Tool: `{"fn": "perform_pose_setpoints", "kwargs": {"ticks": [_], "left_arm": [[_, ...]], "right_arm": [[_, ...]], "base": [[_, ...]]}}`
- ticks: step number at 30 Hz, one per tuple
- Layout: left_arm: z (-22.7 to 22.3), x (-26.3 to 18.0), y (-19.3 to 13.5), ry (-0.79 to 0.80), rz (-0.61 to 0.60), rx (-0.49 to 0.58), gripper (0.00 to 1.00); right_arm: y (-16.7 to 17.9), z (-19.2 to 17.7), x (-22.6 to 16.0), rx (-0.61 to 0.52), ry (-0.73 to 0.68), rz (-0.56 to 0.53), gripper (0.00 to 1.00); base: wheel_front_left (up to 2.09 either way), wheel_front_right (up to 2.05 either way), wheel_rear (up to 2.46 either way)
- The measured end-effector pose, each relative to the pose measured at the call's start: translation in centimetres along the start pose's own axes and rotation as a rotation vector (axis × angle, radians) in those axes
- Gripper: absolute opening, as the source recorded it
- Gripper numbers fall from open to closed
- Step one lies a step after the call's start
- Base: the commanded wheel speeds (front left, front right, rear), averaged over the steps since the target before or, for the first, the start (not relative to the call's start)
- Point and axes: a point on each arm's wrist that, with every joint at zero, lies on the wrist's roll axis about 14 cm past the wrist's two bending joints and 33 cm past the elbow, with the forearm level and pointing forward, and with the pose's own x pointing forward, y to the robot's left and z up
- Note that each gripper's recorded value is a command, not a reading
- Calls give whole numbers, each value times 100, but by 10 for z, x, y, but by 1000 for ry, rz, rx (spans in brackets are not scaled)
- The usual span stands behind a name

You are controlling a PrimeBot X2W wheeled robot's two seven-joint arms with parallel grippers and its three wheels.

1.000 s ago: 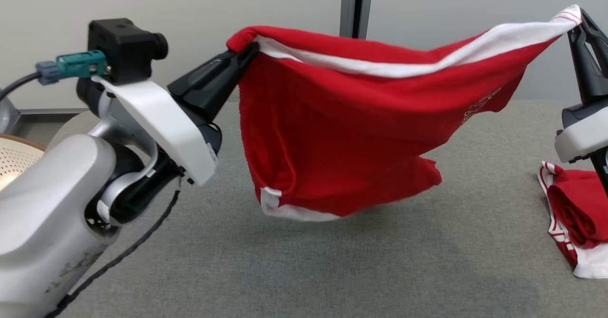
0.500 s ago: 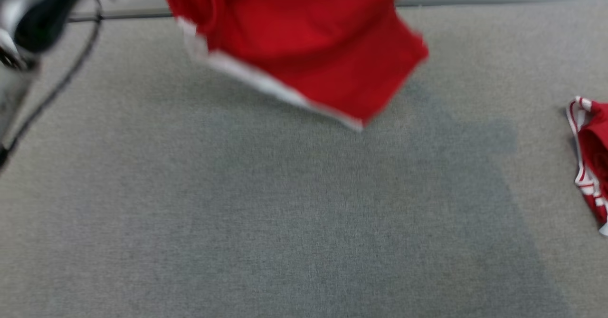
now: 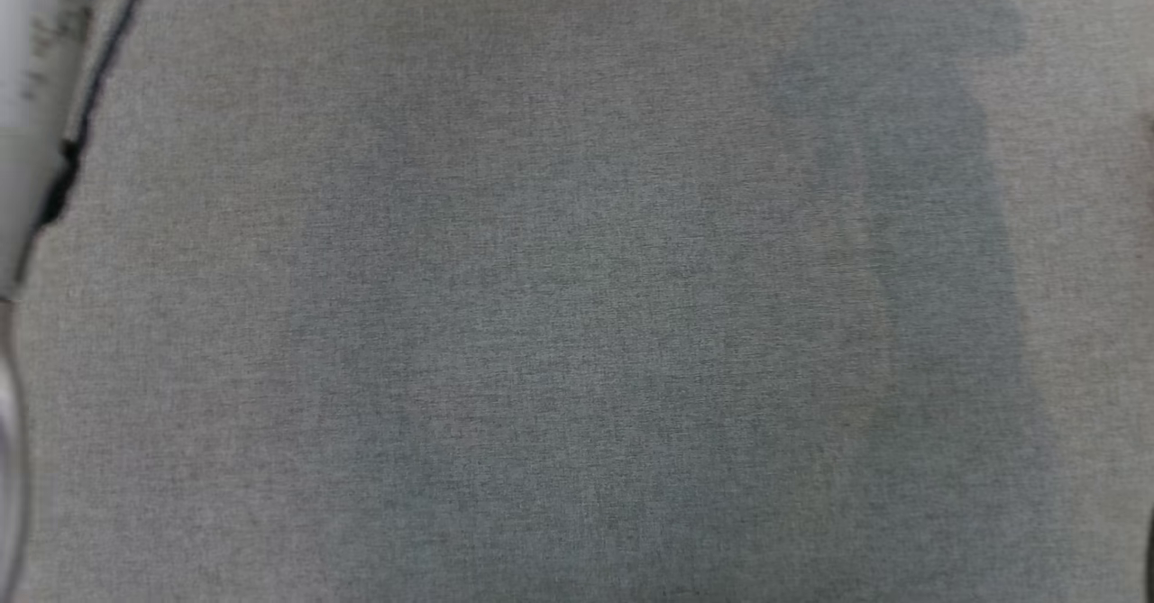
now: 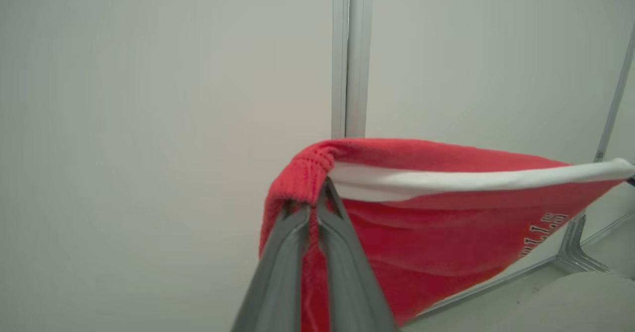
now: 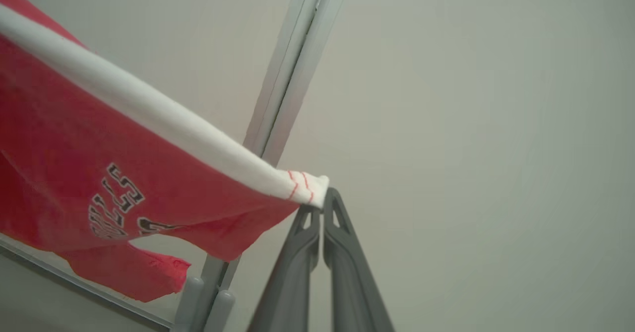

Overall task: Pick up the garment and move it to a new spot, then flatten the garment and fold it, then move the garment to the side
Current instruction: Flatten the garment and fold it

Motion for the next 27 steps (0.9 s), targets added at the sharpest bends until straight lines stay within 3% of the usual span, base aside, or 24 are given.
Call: {"fn": "perform_pose_setpoints", "kwargs": {"ticks": [5, 9, 13, 19, 27], "left_arm": [[-73, -28, -15, 150, -30, -30, 0], [-122, -62, -35, 279, -91, 9, 0], [-158, -110, -55, 386, -87, -69, 0], [-174, -166, -91, 483, -193, -23, 0], [-177, -221, -115, 568, -292, 76, 0]], "right_arm": [[47, -73, -24, 119, 150, 57, 0], [88, -122, -59, 110, 286, 153, 0], [109, -149, -101, 115, 395, 208, 0], [120, -165, -150, 61, 495, 283, 0], [113, -156, -190, 27, 533, 313, 0]], "base": [[0, 0, 0], [0, 0, 0], [0, 0, 0], [0, 0, 0], [0, 0, 0]]}}
